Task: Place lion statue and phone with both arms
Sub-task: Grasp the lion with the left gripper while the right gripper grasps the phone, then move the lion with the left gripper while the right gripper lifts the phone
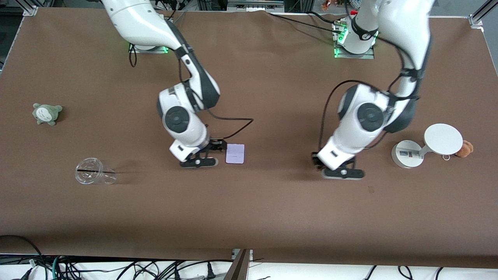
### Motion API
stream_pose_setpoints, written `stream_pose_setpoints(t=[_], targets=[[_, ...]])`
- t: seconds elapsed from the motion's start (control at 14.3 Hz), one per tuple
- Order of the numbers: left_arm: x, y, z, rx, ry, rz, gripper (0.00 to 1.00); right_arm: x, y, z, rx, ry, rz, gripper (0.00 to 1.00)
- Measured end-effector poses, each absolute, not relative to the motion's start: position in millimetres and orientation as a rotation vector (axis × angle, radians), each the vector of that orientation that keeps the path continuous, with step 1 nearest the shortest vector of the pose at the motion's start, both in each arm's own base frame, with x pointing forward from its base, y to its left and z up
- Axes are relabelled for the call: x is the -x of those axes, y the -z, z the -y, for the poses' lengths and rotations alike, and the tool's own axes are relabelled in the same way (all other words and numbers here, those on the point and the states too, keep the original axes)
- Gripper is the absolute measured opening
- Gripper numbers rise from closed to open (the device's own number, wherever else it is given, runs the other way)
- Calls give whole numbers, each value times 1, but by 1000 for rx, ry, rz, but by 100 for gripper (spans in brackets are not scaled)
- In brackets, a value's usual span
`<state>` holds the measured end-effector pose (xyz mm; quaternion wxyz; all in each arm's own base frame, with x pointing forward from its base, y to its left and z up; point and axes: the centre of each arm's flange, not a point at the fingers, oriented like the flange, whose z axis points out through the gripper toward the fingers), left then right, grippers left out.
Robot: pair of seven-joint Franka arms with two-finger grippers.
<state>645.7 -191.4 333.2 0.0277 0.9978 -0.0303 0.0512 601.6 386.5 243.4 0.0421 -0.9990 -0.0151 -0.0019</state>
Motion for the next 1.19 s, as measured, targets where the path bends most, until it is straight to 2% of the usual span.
stream_pose_setpoints(t=[0.35,0.84,1.19], targets=[[-639,-318,93,-3098,-87,264,36,-584,-214,-424,3052,58,64,100],[-640,-250,63,-3101,-6,303,36,-584,-187,-457,3071,117,48,100],[-643,-225,38,-3107,-5,250,36,-589,-171,-456,3060,167,45,100]])
